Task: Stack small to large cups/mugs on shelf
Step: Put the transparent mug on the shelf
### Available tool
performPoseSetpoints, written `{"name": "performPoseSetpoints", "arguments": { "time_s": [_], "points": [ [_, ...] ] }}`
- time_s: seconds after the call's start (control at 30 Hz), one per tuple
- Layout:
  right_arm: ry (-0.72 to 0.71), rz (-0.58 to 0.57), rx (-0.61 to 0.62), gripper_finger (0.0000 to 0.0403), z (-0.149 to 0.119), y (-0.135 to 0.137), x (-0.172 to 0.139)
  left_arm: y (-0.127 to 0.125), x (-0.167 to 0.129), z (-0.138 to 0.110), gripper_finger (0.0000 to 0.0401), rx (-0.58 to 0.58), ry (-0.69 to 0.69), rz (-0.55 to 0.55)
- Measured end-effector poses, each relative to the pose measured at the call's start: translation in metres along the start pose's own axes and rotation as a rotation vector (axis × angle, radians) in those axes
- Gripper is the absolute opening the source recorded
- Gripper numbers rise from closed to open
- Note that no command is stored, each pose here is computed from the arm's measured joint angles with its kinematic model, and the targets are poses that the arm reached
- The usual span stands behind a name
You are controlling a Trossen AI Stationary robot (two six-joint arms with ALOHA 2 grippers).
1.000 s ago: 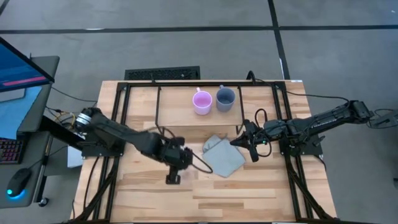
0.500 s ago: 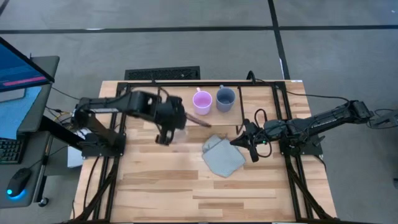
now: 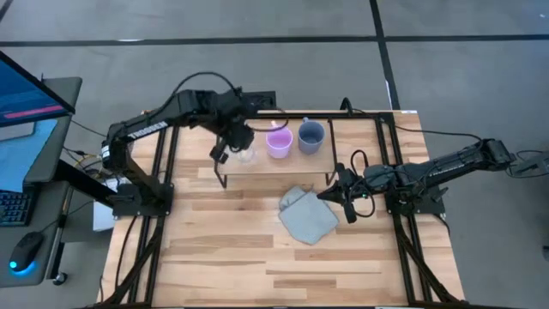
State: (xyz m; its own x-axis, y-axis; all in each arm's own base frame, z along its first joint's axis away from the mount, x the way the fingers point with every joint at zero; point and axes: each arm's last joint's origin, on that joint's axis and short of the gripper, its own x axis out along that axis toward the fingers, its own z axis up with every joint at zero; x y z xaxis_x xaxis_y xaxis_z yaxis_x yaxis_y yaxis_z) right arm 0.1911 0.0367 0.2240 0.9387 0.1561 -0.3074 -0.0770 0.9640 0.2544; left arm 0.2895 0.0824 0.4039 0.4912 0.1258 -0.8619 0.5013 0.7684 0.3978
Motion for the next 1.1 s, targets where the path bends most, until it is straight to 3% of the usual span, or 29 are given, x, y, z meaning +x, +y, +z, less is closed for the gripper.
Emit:
{"name": "performPoseSetpoints", "arguments": {
  "time_s": [0.2, 0.43, 0.53, 1.1],
  "points": [
    [-0.015, -0.052, 0.008, 0.0010, 0.000, -0.002, 0.000, 0.019, 0.009, -0.019, 0.0000, 0.090, 0.013, 0.005],
    [-0.040, -0.108, 0.028, 0.0010, 0.002, -0.005, 0.000, 0.027, 0.031, -0.040, 0.0000, 0.142, 0.060, -0.141],
    [-0.049, -0.124, 0.059, 0.0010, 0.003, -0.008, 0.000, 0.033, 0.040, -0.044, 0.0000, 0.175, 0.076, -0.153],
    [-0.055, -0.138, 0.124, 0.0010, 0.004, -0.011, 0.000, 0.031, 0.065, -0.034, 0.0000, 0.368, 0.046, -0.243]
  ]
}}
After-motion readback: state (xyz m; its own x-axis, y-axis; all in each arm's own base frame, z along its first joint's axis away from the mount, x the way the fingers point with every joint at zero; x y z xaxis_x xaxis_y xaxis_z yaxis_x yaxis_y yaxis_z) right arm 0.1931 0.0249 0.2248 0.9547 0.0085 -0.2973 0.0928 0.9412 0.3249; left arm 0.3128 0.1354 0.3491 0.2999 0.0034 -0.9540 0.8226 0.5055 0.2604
